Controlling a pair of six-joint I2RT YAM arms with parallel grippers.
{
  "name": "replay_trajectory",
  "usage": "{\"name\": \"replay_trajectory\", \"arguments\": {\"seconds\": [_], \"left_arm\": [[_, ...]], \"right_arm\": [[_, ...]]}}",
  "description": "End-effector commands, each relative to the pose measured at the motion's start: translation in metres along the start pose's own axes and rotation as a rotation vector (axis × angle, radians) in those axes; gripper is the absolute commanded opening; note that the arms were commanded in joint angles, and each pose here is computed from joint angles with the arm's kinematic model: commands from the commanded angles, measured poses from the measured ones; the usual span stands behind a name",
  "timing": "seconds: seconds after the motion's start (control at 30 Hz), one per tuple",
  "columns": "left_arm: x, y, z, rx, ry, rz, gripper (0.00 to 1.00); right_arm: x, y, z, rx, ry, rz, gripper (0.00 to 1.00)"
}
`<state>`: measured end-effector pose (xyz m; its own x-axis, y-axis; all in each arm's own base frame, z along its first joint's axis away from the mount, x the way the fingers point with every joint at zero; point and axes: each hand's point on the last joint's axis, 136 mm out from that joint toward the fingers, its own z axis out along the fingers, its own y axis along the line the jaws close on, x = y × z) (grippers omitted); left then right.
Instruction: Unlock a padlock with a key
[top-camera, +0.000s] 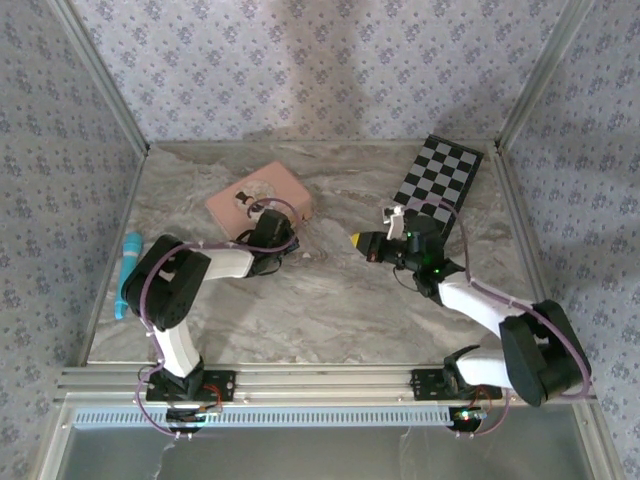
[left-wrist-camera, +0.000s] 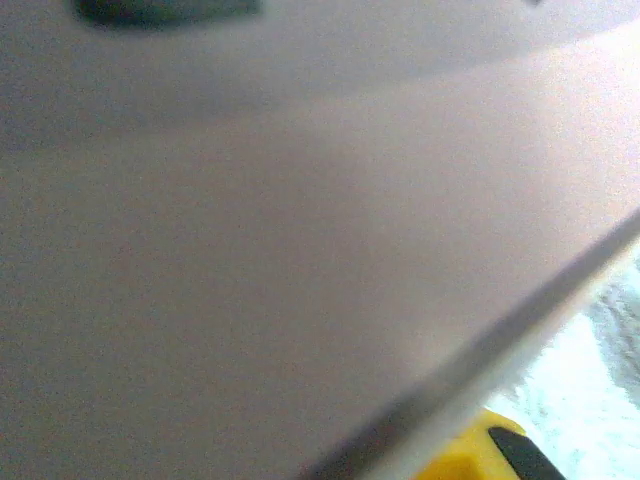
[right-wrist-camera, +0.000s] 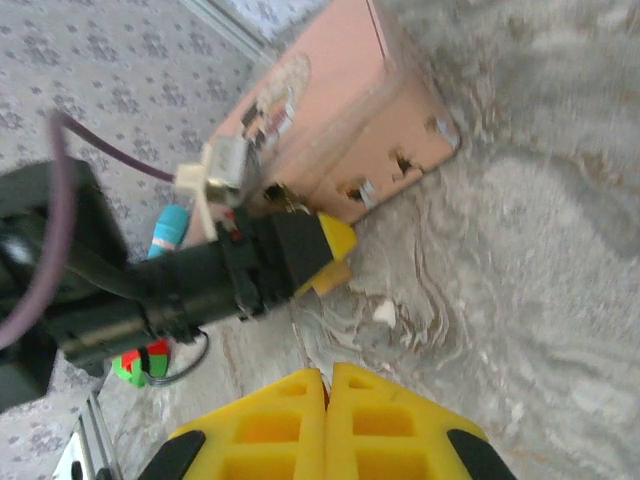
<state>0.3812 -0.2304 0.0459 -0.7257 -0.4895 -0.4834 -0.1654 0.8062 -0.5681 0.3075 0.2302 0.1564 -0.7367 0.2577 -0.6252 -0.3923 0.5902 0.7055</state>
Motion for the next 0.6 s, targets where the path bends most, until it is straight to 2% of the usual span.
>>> {"name": "replay_trajectory", "arguments": {"seconds": [0.0,0.33,0.57], "left_arm": [[-0.021,-0.044,-0.022,0.197,-0.034,-0.117,0.00],[-0.027,-0.086,-0.045,0.401,-0.030,-0.252,0.00],[-0.025,-0.101,-0.053,0.464,-0.031,-0.257,0.00]], "right_arm": [[0.010,-0.002,0.012,-0.015,-0.004,0.071,0.00],[0.029,0.012,0.056,-0.157,0.017,0.216,0.00],[0.021,0.008,0.074,-0.273,-0.026,0.349,0.00]]}}
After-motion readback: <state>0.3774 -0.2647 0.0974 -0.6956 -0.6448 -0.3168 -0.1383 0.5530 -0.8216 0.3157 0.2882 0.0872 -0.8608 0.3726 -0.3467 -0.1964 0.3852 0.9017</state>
